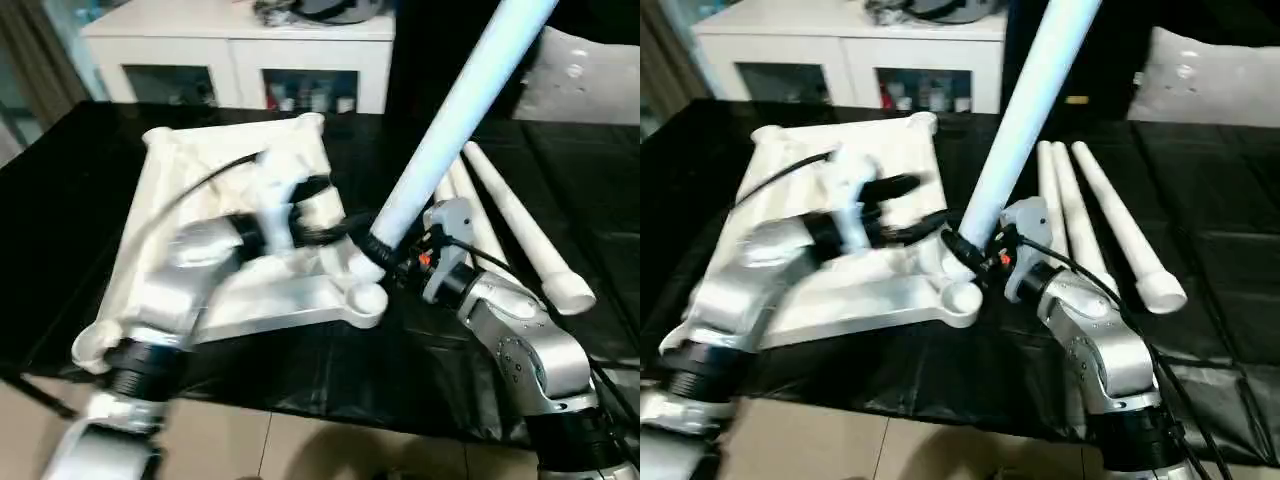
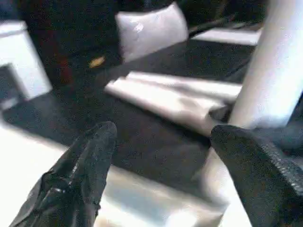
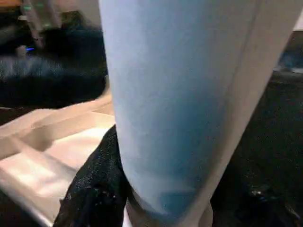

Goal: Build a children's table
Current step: Pick table leg

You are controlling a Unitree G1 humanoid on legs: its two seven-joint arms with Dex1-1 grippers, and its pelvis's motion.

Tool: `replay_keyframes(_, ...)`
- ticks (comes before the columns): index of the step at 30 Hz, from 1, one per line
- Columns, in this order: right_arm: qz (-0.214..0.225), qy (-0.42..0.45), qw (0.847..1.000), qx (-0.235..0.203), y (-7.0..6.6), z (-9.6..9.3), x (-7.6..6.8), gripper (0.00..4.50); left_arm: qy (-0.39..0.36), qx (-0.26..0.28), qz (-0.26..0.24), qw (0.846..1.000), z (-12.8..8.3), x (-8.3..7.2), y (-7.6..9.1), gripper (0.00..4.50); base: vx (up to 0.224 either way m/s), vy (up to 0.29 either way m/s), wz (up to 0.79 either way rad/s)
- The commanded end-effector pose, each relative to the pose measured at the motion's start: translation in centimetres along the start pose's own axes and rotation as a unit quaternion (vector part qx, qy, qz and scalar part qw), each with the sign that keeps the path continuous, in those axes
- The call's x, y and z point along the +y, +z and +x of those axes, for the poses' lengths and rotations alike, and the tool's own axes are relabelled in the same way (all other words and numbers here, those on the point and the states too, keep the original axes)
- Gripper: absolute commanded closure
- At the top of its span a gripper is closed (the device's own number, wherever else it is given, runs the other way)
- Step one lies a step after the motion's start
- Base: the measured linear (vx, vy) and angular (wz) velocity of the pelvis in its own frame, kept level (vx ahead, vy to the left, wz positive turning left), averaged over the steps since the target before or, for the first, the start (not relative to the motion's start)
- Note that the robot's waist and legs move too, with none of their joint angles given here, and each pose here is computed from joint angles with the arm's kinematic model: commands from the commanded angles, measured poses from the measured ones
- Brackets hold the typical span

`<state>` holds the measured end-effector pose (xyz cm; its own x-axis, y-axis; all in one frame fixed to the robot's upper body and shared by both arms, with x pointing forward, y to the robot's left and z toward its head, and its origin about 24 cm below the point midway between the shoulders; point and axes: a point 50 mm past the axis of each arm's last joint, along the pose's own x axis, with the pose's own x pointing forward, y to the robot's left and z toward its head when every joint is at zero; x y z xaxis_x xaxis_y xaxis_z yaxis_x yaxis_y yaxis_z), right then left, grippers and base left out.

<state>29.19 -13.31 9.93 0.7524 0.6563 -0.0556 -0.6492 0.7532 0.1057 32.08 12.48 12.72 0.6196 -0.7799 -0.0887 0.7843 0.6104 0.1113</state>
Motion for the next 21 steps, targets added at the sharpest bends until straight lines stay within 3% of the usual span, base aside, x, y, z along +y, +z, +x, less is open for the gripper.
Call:
replay_keyframes(1, 0.005, 0.004, 1.0, -0.006, 0.6, 0.1, -0.1, 2.61, -0.001, 0.024, 0.011, 1.0, -0.3, 0.1, -0.8, 0.62, 0.0, 0.0, 0.0)
replay_keyframes(7, 0.001, 0.035, 0.999, 0.004, 0.6, 0.2, 0.1, 2.61, -0.113, 0.126, 0.045, 0.985, -1.8, -1.9, -4.1, 0.62, 0.0, 0.0, 0.0)
replay_keyframes(10, 0.002, 0.043, 0.999, 0.019, 0.5, 0.3, -0.1, 2.61, -0.154, 0.146, 0.046, 0.976, -2.4, -2.3, -5.3, 0.96, 0.0, 0.0, 0.0)
replay_keyframes(21, -0.016, 0.058, 0.998, 0.031, 0.3, -0.6, 0.3, 2.61, -0.167, 0.19, 0.025, 0.967, -2.0, -1.4, -7.0, 1.74, 0.0, 0.0, 0.0)
